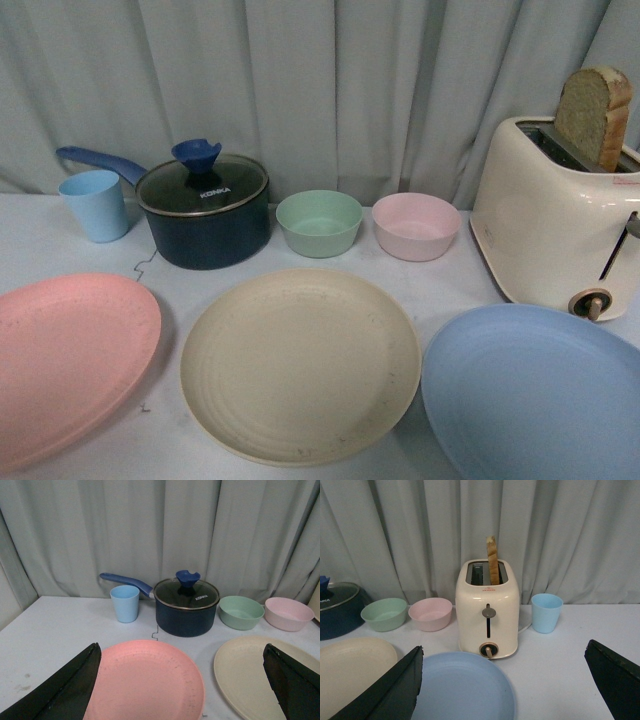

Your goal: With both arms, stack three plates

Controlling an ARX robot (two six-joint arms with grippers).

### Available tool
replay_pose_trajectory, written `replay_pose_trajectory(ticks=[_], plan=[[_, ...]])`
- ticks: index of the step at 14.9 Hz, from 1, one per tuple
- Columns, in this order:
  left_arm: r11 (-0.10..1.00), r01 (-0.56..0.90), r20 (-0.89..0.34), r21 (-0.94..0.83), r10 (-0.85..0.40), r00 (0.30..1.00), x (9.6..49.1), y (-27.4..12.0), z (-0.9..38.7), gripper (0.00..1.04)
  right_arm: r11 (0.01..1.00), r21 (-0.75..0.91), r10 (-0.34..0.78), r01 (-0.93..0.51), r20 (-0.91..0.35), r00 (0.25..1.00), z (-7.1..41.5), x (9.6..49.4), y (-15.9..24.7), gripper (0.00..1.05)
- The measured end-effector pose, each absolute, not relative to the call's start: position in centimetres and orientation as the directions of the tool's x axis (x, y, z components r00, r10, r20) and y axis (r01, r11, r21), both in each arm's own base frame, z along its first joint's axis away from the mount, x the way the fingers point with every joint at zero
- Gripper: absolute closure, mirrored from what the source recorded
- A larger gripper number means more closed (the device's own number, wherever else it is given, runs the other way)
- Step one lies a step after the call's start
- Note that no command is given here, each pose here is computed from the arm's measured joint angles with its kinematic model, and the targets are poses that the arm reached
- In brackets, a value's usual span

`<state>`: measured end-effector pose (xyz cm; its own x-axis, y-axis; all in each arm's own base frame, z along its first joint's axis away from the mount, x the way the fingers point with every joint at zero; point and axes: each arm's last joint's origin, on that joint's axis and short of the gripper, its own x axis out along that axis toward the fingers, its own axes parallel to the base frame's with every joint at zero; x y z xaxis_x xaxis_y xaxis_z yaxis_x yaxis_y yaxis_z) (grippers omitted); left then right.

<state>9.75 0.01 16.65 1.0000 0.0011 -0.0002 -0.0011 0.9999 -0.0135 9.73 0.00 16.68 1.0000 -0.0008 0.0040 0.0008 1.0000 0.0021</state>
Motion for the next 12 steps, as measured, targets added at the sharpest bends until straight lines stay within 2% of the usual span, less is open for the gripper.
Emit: replay_pose_trajectory(ticks=[12], plan=[[1.0, -0.001, 0.0, -0.014, 0.001, 1.0, 9.75, 0.01, 16.65, 0.07, 1.0, 0.002, 0.0, 0.0, 0.004, 1.0, 16.68, 9.73, 0.0, 0.06]])
